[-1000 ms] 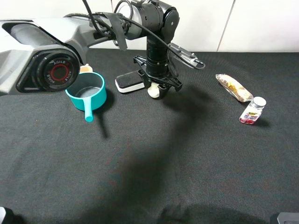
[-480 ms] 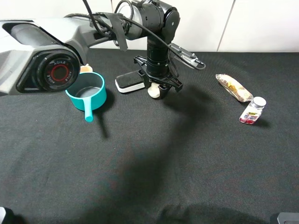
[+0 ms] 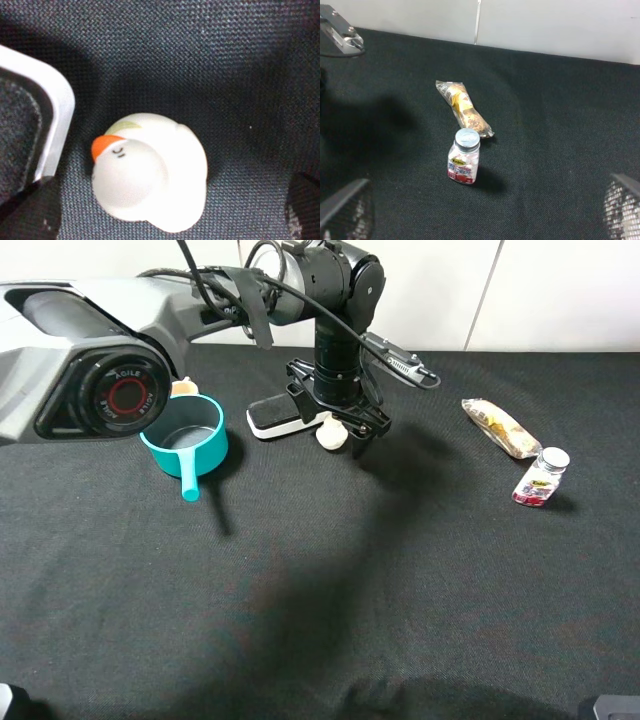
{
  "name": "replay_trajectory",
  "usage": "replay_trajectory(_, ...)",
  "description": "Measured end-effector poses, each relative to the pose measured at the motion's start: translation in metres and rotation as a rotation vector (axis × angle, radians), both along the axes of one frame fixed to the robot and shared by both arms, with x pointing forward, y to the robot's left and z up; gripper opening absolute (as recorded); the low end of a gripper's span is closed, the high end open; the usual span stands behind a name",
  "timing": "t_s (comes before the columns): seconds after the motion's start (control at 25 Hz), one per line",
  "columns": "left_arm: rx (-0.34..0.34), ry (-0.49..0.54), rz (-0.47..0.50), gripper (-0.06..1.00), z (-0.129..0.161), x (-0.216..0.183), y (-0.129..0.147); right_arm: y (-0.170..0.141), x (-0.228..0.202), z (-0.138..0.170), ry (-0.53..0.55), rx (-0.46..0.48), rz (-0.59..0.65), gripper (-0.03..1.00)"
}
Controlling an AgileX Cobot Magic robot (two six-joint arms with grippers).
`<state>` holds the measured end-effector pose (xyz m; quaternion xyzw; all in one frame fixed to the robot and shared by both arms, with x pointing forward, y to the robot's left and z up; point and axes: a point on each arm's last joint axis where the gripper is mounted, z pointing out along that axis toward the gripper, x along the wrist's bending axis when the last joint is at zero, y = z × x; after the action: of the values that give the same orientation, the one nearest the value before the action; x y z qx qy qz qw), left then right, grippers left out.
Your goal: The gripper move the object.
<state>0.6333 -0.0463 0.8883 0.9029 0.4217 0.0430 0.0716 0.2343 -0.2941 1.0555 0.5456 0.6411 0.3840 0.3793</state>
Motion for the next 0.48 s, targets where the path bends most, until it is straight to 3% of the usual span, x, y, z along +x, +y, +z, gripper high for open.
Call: replay_trajectory(0.48,0.0,0.0,-0.001,0.99,0.0,0.0,0.0,0.0,0.0,0.0,0.0,0.0,0.0,0.69)
